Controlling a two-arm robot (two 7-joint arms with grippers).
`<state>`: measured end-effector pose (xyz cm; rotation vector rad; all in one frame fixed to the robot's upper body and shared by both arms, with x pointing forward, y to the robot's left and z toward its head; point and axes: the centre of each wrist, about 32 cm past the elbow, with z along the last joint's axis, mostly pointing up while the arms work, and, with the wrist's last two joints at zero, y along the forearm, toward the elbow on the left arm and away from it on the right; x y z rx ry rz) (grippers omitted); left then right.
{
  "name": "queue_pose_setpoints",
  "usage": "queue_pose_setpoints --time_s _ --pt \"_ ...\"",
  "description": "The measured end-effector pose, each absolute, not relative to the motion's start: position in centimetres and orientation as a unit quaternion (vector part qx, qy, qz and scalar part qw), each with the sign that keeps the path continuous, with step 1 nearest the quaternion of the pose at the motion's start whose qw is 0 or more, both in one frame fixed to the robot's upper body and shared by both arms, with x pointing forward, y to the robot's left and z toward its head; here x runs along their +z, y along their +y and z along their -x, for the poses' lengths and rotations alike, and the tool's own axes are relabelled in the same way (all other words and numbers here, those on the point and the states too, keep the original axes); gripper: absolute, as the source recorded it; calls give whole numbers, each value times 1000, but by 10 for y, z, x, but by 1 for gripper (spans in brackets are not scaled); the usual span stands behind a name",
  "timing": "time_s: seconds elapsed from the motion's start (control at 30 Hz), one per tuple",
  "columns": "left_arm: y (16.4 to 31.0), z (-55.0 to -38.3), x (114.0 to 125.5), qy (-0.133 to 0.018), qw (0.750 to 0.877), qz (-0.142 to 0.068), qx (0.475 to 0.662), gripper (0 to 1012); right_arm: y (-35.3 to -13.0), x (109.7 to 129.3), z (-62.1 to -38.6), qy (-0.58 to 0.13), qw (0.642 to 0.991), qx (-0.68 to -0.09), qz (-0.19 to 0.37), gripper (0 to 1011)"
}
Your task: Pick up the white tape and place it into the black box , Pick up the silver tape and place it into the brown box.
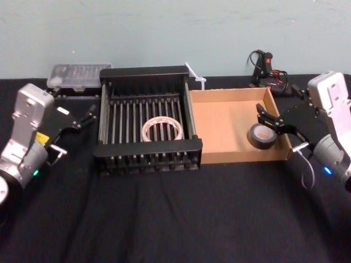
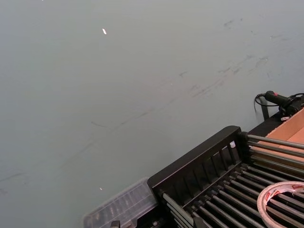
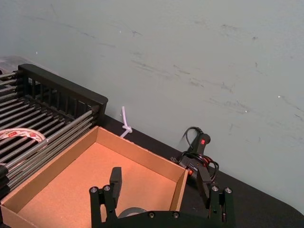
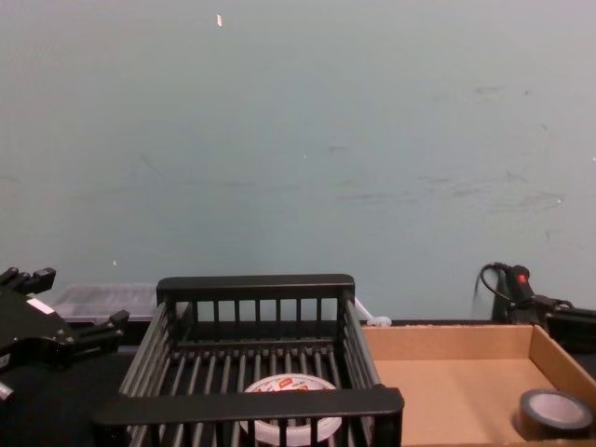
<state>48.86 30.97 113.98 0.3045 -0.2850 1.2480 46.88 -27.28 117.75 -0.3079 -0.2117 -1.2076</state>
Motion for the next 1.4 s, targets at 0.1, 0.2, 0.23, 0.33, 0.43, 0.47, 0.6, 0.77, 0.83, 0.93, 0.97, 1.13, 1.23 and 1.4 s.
queue_pose_setpoints --time_s 0.1,0.2,0.23,0.33,0.43,0.47,0.6,0.77,0.83,0.93,0.97,1.13,1.23,1.4 --pt "310 -489 1140 -132 791 -141 580 1001 -273 1178 -469 -99 807 -564 144 1002" --pt "310 -489 1140 -132 791 -141 580 1001 -273 1178 -469 -99 807 -564 144 1002" --pt "310 -489 1140 -132 791 -141 580 1001 -273 1178 -469 -99 807 -564 144 1002" --pt "310 -489 1140 -132 791 -141 580 1001 -273 1178 -469 -100 807 -563 145 1002" --pt "310 -489 1140 -132 791 -141 580 1001 -273 1178 -469 -100 808 -563 145 1002" --pt "310 -489 1140 -132 791 -142 580 1001 -272 1178 -469 -100 808 -563 145 1002" --pt "310 -489 1140 -132 791 -141 580 1001 -272 1178 -469 -100 808 -563 145 1002" --pt "310 -489 1140 -132 791 -141 580 1001 -272 1178 -469 -100 808 -562 145 1002" --pt "310 -489 1140 -132 791 -141 580 1001 -272 1178 -469 -100 808 -562 145 1002" --pt "310 -489 1140 -132 791 -141 580 1001 -272 1178 -469 -100 808 -562 145 1002" --pt "310 -489 1140 -132 791 -141 580 1001 -272 1178 -469 -100 808 -562 145 1002" --pt "310 -489 1140 -132 791 -142 580 1001 -272 1178 -469 -100 808 -562 145 1002" --pt "310 -489 1140 -132 791 -141 580 1001 -272 1178 -469 -99 808 -562 145 1003" --pt "310 -489 1140 -132 791 -141 580 1001 -272 1178 -469 -99 808 -562 145 1002"
